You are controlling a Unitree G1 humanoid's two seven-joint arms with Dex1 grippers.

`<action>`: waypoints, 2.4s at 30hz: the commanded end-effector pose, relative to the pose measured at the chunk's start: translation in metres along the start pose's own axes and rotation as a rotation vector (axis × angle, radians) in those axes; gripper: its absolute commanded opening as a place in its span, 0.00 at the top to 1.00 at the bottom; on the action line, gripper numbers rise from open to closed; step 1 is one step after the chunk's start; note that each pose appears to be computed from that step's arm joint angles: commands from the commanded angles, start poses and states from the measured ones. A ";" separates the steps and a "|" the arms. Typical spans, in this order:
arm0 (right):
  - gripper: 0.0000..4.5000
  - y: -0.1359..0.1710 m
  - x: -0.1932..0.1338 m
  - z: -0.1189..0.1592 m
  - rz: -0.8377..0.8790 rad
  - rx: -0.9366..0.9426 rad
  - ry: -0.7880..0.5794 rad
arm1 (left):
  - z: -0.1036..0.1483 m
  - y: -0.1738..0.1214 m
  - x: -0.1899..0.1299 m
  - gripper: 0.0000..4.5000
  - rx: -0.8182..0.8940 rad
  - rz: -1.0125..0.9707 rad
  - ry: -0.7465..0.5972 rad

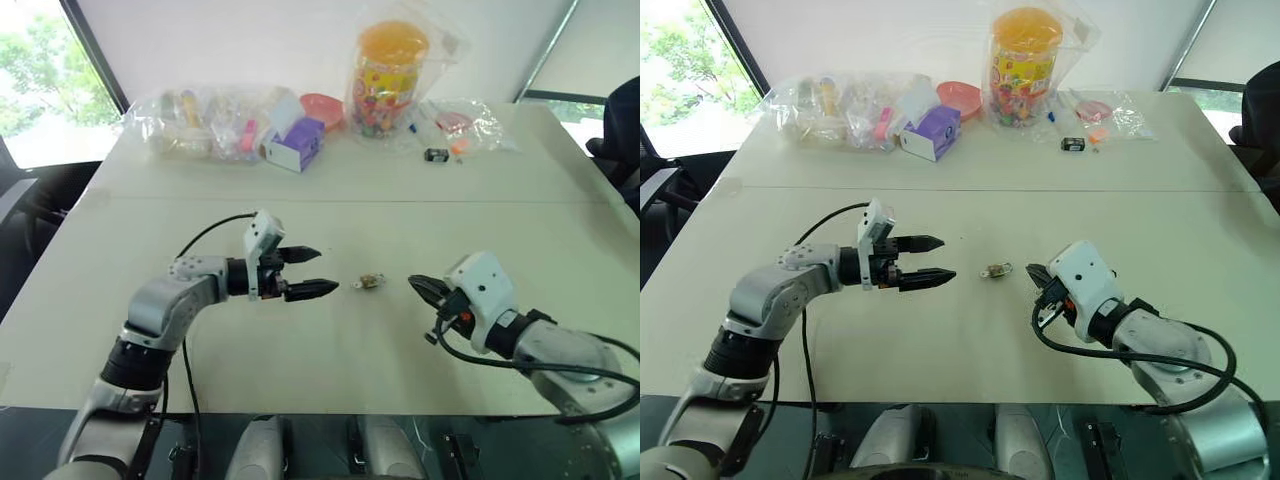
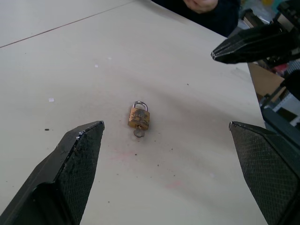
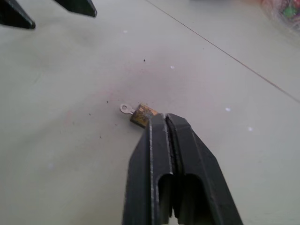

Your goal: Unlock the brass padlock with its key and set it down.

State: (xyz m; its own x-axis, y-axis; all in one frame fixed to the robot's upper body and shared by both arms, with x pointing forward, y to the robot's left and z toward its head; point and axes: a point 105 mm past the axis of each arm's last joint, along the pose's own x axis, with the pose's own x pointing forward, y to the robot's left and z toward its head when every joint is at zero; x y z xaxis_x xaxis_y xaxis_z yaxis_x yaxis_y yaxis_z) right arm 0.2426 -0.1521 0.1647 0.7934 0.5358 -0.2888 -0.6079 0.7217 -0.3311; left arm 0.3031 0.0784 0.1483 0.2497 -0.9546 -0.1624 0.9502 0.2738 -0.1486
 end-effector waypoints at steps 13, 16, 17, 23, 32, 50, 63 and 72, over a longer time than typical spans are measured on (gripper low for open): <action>1.00 -0.011 0.000 0.011 0.075 -0.091 -0.001 | 0.015 -0.005 -0.007 0.02 0.029 -0.029 -0.025; 1.00 -0.012 0.003 0.013 0.089 -0.107 -0.006 | 0.013 -0.003 -0.009 0.02 0.031 -0.016 -0.019; 1.00 -0.013 0.003 0.012 0.092 -0.117 -0.001 | 0.012 -0.003 -0.008 0.02 0.033 -0.013 -0.019; 1.00 -0.014 0.009 0.012 0.127 -0.142 -0.001 | 0.012 -0.008 -0.008 0.02 0.027 -0.022 -0.022; 0.88 -0.019 0.028 -0.007 0.214 -0.145 0.037 | -0.005 -0.009 -0.007 0.00 0.076 -0.055 0.063; 0.01 -0.028 0.101 -0.042 0.493 -0.127 0.106 | 0.000 -0.012 -0.014 0.00 0.097 -0.028 0.060; 0.50 -0.023 0.118 -0.068 0.554 -0.136 0.158 | 0.003 -0.013 -0.017 0.00 0.106 0.004 0.054; 0.83 -0.033 0.113 -0.027 0.397 -0.356 -0.005 | 0.007 -0.010 -0.010 0.00 0.082 -0.013 0.036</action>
State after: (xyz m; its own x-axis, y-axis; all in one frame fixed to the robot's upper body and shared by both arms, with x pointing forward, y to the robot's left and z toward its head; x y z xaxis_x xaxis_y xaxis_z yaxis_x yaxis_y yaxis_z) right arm 0.3454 -0.1271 0.0944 0.4088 0.7512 -0.5183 -0.9048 0.2595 -0.3376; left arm 0.2905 0.0870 0.1467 0.2384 -0.9438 -0.2289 0.9601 0.2645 -0.0905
